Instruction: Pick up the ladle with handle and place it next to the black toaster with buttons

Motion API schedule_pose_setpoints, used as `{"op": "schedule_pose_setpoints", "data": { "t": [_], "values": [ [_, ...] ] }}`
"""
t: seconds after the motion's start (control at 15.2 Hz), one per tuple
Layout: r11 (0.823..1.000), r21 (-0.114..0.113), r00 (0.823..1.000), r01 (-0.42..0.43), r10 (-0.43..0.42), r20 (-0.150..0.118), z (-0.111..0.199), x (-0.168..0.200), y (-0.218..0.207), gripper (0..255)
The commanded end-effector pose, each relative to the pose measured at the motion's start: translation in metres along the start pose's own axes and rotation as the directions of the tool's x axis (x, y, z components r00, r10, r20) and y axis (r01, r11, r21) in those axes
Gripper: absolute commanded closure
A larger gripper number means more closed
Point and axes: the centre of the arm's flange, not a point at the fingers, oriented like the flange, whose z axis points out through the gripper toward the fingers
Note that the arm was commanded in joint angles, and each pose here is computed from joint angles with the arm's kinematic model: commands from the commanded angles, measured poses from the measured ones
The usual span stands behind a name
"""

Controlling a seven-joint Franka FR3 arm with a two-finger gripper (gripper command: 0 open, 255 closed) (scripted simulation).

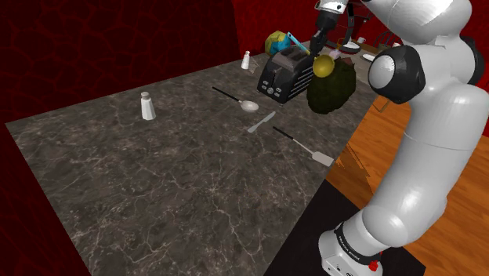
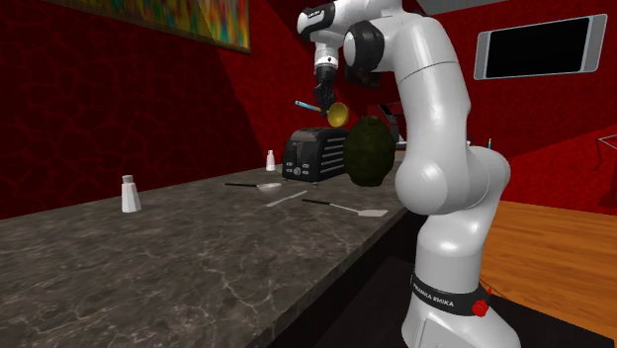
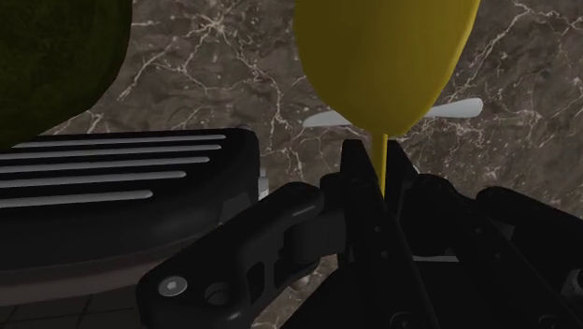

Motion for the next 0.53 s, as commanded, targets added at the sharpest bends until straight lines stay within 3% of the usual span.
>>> {"op": "schedule_pose_setpoints", "data": {
  "t": [0.0,0.46],
  "values": [
    [1.0,-0.001,1.0,0.0,0.0,-0.001,0.011,0.001,0.002,255],
    [1.0,-0.001,1.0,0.0,0.0,-0.001,0.047,0.004,0.009,255]
  ]
}}
